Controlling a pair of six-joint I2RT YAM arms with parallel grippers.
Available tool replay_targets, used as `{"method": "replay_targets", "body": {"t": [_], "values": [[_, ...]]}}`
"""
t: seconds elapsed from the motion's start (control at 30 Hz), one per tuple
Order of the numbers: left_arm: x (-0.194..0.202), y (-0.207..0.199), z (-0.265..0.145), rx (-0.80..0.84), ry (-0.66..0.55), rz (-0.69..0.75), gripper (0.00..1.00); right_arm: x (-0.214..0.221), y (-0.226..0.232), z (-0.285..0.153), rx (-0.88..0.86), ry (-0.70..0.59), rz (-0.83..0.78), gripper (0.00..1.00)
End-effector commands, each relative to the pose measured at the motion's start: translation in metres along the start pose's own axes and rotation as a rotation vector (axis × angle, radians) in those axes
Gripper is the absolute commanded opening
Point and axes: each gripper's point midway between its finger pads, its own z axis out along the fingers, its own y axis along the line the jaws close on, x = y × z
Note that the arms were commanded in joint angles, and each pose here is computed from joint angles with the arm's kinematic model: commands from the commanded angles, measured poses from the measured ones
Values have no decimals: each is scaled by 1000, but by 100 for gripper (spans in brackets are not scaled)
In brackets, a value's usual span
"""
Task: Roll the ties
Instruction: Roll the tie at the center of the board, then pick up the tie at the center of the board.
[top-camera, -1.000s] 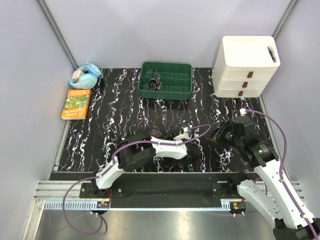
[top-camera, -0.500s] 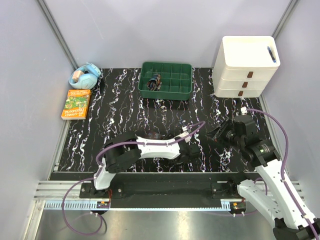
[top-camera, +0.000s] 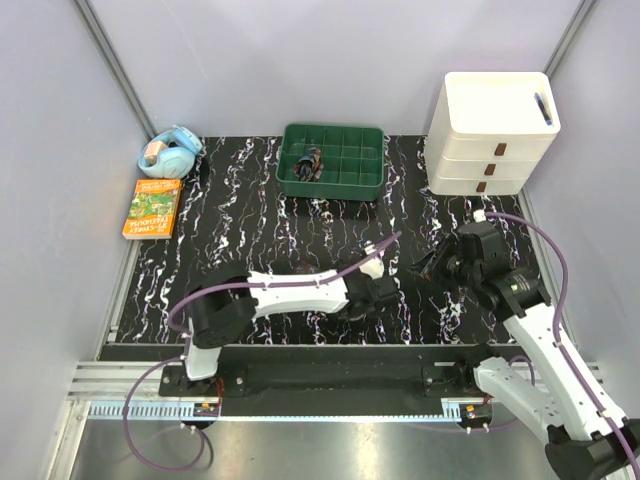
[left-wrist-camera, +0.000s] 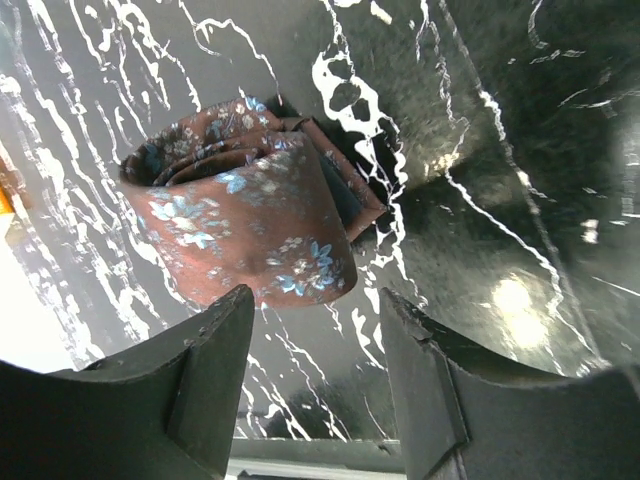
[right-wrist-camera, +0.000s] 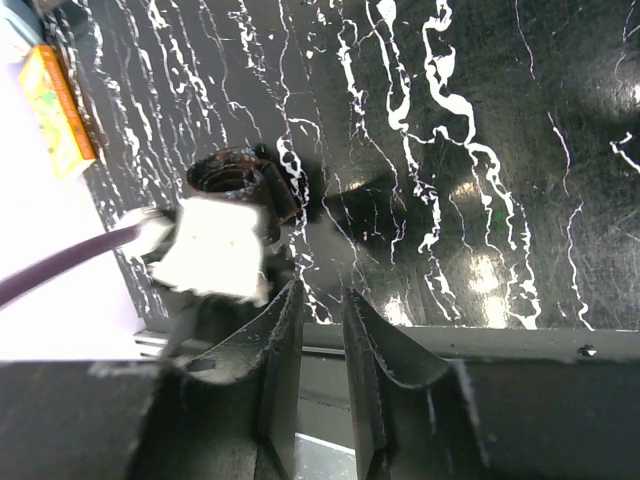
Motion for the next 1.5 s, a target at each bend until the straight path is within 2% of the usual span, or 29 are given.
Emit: {"method": "replay_targets", "body": {"t": [0.0, 0.07, 0.17, 0.3, 0.33, 0.4, 0.43, 0.47, 0.5, 0.53, 0.67, 0.73, 0.83, 1.0, 1.17, 1.3, 1.47], "values": [[-22, 9, -24, 132, -59, -99, 58, -16, 29, 0, -69, -22, -67, 32], [-26, 14, -35, 175, -79, -135, 58, -19, 32, 3, -65, -17, -83, 32], [-27, 31, -46, 228, -84, -231, 58, -23, 43, 13, -86, 19, -104, 40], [-21, 67, -43, 285, -77, -457, 54, -10, 69, 46, -177, 201, -151, 50], [-10, 76, -41, 298, -76, -495, 53, 1, 80, 48, -242, 288, -157, 56], [-6, 90, -31, 326, -68, -586, 47, 6, 98, 70, -347, 383, -197, 63], [2, 95, -29, 334, -67, -608, 46, 17, 110, 68, -429, 479, -211, 72], [6, 97, -28, 348, -65, -627, 43, 20, 112, 76, -444, 515, -230, 77], [6, 105, -22, 343, -71, -665, 37, 22, 117, 91, -439, 544, -295, 90], [12, 107, -20, 346, -71, -679, 34, 23, 115, 99, -414, 556, -323, 99], [21, 115, -7, 353, -62, -736, 26, 31, 114, 134, -381, 645, -381, 100], [22, 120, 0, 352, -59, -765, 19, 43, 112, 154, -362, 702, -435, 100], [22, 125, 3, 356, -71, -782, 15, 71, 108, 174, -349, 798, -546, 100], [26, 130, 4, 383, -80, -802, 14, 91, 84, 202, -296, 858, -690, 100], [27, 124, 8, 425, -97, -817, 13, 105, 79, 206, -364, 899, -760, 99], [10, 107, -2, 564, -153, -831, 11, 115, 80, 202, -460, 919, -814, 99], [3, 106, -4, 584, -168, -847, 11, 126, 83, 206, -522, 928, -822, 99]]}}
